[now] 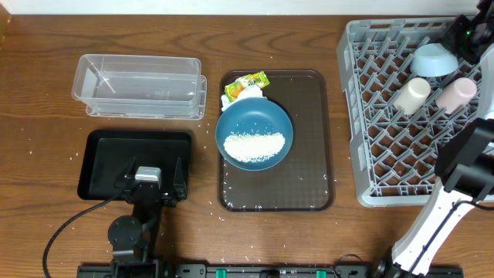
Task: Sort waste into correct bins and load items into the dishwasher rack
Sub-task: 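Lower the light blue cup into the rack's back and release it, then raise the right gripper and retract it to the right side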
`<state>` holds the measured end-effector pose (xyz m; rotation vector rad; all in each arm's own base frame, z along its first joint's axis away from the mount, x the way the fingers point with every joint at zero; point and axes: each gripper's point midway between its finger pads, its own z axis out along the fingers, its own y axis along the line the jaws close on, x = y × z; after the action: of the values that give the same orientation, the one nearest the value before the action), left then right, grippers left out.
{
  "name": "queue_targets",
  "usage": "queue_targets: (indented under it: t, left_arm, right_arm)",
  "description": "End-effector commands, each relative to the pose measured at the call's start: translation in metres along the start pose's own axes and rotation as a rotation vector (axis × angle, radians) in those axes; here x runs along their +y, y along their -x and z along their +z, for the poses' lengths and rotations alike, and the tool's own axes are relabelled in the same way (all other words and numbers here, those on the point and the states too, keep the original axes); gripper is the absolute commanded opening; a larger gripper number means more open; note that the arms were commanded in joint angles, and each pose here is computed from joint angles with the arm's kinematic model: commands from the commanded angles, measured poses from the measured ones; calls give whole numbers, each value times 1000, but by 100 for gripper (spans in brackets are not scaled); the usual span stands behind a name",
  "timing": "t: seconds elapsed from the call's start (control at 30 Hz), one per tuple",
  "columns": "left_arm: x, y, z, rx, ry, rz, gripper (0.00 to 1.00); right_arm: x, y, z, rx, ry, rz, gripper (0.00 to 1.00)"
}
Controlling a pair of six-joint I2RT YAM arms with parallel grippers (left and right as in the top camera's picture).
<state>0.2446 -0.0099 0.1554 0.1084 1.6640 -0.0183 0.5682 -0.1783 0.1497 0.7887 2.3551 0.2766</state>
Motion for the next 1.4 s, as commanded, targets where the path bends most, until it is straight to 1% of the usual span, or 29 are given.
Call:
queue_targets:
  t: [0.0,0.07,0.17,0.4,0.7,0.8,0.97,1.13,1.23,1.3,1.33,1.37]
  left_arm:
    - [-2,-17,1,49,-9,-1,96]
    - [-2,-17,1,49,-9,-1,96]
    - [-2,-17,1,49,-9,-1,96]
    - [-2,-17,1,49,-9,-1,96]
    - [-2,-17,1,49,-9,-1,96]
    - [-2,-17,1,49,-9,-1,97]
    - [-2,-17,1,49,-9,-1,97]
    - [-2,-17,1,49,-9,-1,96]
    - [-2,-17,1,49,-9,-1,96]
    - [-2,-17,1,49,-9,-1,97]
    - [-2,-17,1,49,-9,-1,97]
    - [-2,-17,1,49,-9,-1,97]
  right_arm:
    - [-12,-22,29,62,-66,-1,1]
    - [-26,-28,31,80,-131,27,1]
    - [-38,-33,30,97,-176,36,1]
    - [-53,-27,10,98,-200,87,1]
    - [-41,4,-45,-15,-201,79,1]
    - [-41,4,-47,-20,-211,73,1]
    - [-41,-6,-42,16,-233,70,1]
    - [-14,-20,-42,64,-179,-45,1]
    - [16,-32,-43,93,-118,-147,1]
    - [44,-45,-43,121,-44,-231,2]
    - [58,-51,-42,135,-3,-265,5]
    - [76,-61,-41,156,49,-304,10]
